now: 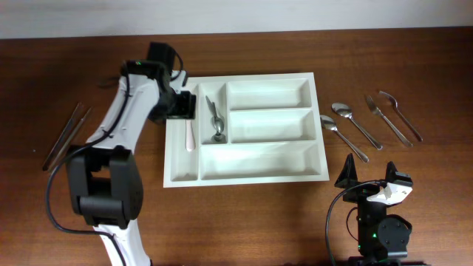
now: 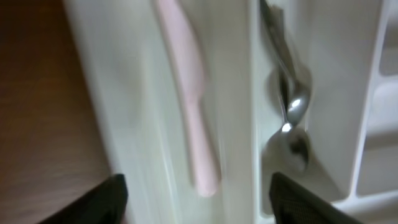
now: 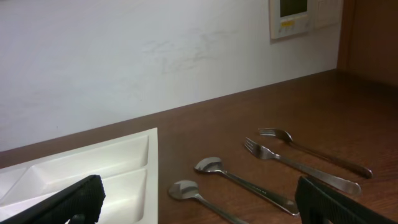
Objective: Pack container
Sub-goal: 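Place the white knife into the narrow left slot, then move the left gripper to the metal tongs and grasp them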
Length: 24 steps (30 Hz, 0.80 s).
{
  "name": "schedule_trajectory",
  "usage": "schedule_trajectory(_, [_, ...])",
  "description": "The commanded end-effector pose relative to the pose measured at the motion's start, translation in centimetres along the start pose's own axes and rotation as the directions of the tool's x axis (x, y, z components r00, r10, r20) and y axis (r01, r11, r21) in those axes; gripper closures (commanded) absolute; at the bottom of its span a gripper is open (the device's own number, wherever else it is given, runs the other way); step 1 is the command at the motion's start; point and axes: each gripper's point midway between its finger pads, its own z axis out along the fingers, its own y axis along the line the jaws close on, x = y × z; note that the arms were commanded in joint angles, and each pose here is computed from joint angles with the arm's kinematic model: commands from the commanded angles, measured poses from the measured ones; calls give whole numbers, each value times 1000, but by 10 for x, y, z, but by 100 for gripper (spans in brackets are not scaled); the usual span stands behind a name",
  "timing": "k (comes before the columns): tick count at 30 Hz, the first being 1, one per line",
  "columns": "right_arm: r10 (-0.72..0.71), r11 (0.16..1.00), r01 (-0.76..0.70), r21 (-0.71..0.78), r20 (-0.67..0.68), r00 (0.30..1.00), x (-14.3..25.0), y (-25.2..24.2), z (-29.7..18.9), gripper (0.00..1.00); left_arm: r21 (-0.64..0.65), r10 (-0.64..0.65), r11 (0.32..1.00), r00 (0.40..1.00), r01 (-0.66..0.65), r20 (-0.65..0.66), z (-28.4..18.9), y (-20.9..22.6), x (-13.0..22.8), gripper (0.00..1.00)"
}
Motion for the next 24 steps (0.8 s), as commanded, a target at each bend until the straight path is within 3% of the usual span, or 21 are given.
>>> schedule_trajectory(1, [-9,1000,8,13,9,1000,-1,-2,0,1,-205,85,977,991,-62,107,-69,53,-30,18])
schedule_trajectory(7, [-9,1000,8,13,9,1000,-1,-2,0,1,-461,235,863,972,-205,8,-121,129,-21,7])
schedule_trajectory(16, [-9,1000,8,13,9,1000,-1,-2,0,1,-489,54,872,998,-33,29,-136,217,6,8])
schedule_trajectory(21, [-9,1000,8,13,9,1000,-1,-2,0,1,-470,36,882,999,-31,0,-141,250,26,8])
schedule_trajectory(24, [-9,1000,8,13,9,1000,-1,-2,0,1,-344,115,936,989,-76,93,-134,257,17,8])
